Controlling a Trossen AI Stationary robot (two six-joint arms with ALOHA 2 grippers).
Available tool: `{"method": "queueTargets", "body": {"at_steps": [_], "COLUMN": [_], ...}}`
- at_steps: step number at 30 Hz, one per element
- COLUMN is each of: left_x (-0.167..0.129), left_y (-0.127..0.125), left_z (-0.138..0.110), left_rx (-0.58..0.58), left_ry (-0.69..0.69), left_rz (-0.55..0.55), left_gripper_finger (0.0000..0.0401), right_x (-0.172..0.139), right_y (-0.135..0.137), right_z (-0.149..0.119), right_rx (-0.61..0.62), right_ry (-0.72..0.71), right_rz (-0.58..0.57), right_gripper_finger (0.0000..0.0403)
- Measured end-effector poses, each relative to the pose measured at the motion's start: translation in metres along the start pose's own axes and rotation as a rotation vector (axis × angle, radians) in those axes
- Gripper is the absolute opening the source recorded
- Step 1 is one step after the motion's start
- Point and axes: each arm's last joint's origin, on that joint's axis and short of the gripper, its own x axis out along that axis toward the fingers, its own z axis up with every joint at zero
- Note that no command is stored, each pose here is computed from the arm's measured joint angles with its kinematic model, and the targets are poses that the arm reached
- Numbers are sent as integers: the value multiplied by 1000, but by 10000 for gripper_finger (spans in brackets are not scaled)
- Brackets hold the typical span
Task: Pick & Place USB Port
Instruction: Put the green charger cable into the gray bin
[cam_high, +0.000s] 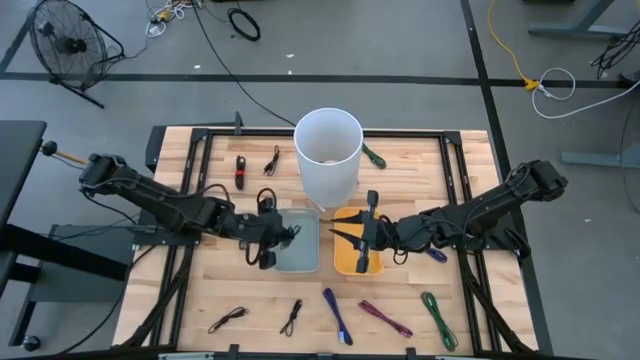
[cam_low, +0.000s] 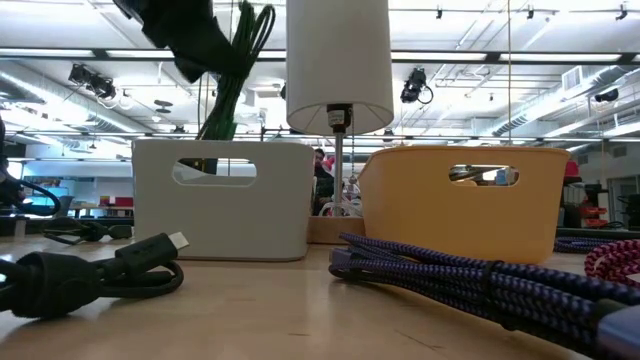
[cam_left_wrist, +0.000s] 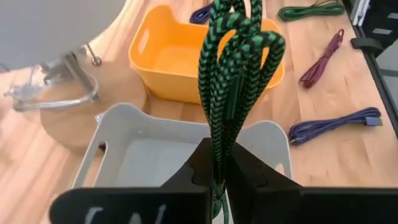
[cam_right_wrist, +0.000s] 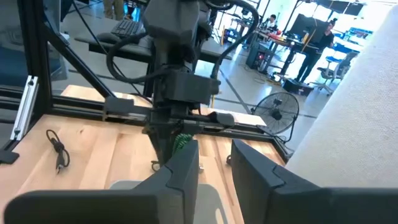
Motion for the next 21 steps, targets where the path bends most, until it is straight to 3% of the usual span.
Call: {"method": "queueTargets", "body": {"at_steps": [10, 16, 21], "left_x": [7, 16, 23], "left_y": [-5, -6, -4], "left_z": [-7, -15, -20], "left_rx": [-162, -193, -221], "left_ry": [58, 130, 170], "left_rz": [-14, -15, 13], "left_gripper_finger": [19, 19, 41], "right_x": [0, 0, 0], "right_y": [0, 0, 0], "right_z": [0, 0, 0], "right_rx": [2, 2, 2], "right_ry": [1, 1, 1], "right_rz": [0, 0, 0], "right_gripper_finger": [96, 96, 96]}}
